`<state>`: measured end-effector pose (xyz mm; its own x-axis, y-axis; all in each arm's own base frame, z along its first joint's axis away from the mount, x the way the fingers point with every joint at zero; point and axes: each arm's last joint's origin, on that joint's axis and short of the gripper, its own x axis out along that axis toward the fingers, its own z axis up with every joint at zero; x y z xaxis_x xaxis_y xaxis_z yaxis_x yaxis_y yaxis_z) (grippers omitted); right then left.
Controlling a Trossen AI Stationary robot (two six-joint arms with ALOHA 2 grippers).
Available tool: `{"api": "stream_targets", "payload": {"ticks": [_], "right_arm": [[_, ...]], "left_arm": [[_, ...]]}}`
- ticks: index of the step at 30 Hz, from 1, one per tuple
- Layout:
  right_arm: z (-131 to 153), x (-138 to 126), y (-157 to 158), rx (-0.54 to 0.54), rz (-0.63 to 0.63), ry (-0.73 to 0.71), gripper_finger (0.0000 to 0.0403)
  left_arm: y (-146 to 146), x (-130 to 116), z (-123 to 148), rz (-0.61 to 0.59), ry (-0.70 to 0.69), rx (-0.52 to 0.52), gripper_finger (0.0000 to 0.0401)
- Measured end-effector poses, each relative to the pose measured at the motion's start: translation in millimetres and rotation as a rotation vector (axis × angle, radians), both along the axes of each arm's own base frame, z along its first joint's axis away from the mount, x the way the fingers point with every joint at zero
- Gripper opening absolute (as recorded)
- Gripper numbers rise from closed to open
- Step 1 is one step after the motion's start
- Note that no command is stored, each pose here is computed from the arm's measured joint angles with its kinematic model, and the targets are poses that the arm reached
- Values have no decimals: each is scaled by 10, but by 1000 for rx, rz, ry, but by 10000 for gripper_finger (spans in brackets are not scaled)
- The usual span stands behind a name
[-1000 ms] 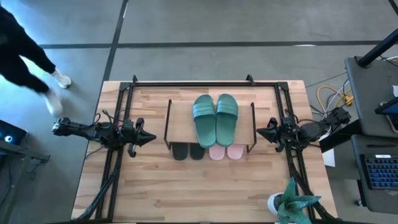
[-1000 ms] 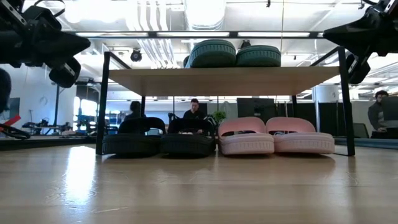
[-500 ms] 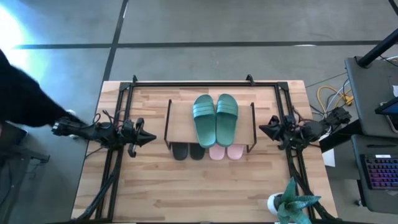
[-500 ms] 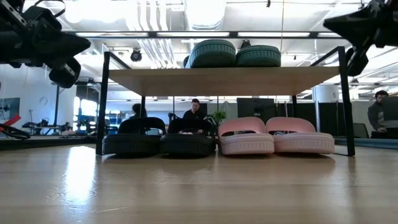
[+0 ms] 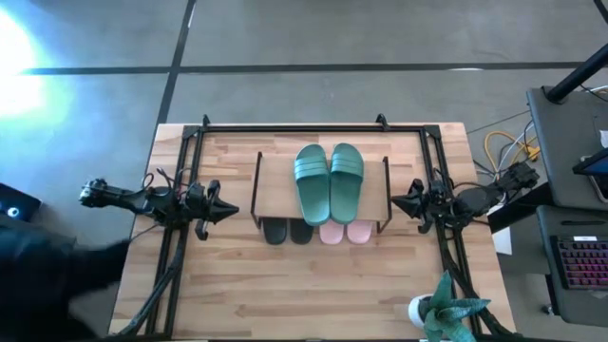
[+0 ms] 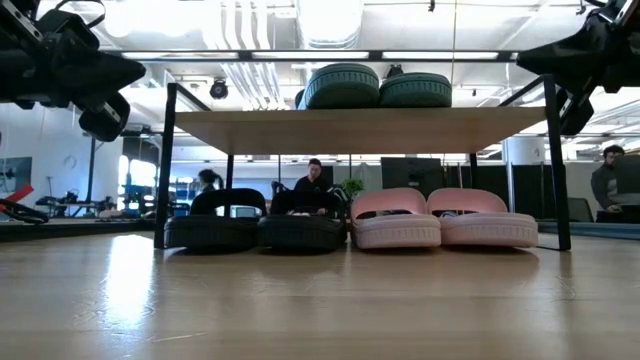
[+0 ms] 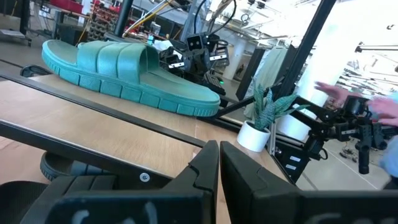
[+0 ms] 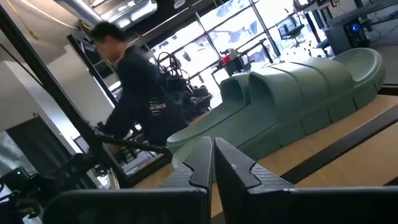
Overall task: Pick and place slides into the shelf
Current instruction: Return to Home Position
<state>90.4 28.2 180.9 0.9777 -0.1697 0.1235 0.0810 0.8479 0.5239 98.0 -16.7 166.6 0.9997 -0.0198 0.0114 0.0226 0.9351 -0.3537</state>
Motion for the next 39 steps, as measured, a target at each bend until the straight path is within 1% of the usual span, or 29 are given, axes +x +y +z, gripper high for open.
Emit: {"api": "stream_targets", "payload": {"ticks": [3, 6, 8, 11, 14, 16, 18, 21, 23, 29, 34, 36, 39], "right_arm": [[-9, 0, -4, 7, -13, 7, 9], [-17, -4, -26, 53, -89, 10, 9], [-27, -6, -35, 79, -119, 14, 9], [-51, -6, -40, 170, -130, 11, 9], [-91, -2, -36, 311, -111, 9, 9], [-119, 7, -27, 361, -56, 29, 9], [-113, 20, -21, 394, 30, 33, 9], [-105, 34, -35, 386, 136, 43, 9], [-93, 31, -64, 375, 158, 31, 9], [-67, 43, -132, 398, 109, -10, 9], [-60, 38, -137, 390, 110, -18, 9], [-84, 41, -121, 350, 156, 21, 9], [-106, 44, -88, 336, 285, 66, 9]], "left_arm": [[0, 0, 0, 0, 0, 0, 2], [0, 0, -1, 0, 1, 0, 2], [0, 0, -1, 0, 0, 0, 2], [0, 0, -1, 0, 0, 0, 2], [0, 0, -2, 0, 1, 0, 2], [0, 0, -1, 0, 0, 0, 2], [0, 0, -1, 0, 0, 0, 2], [0, 0, -1, 0, 0, 0, 2], [0, 1, -2, 0, 2, 0, 2], [0, 0, -1, 0, 0, 0, 2], [-1, 3, -3, 0, 3, 1, 2], [-1, 5, -2, 0, 3, 1, 2], [-2, 8, -1, 1, 2, 1, 2]]}}
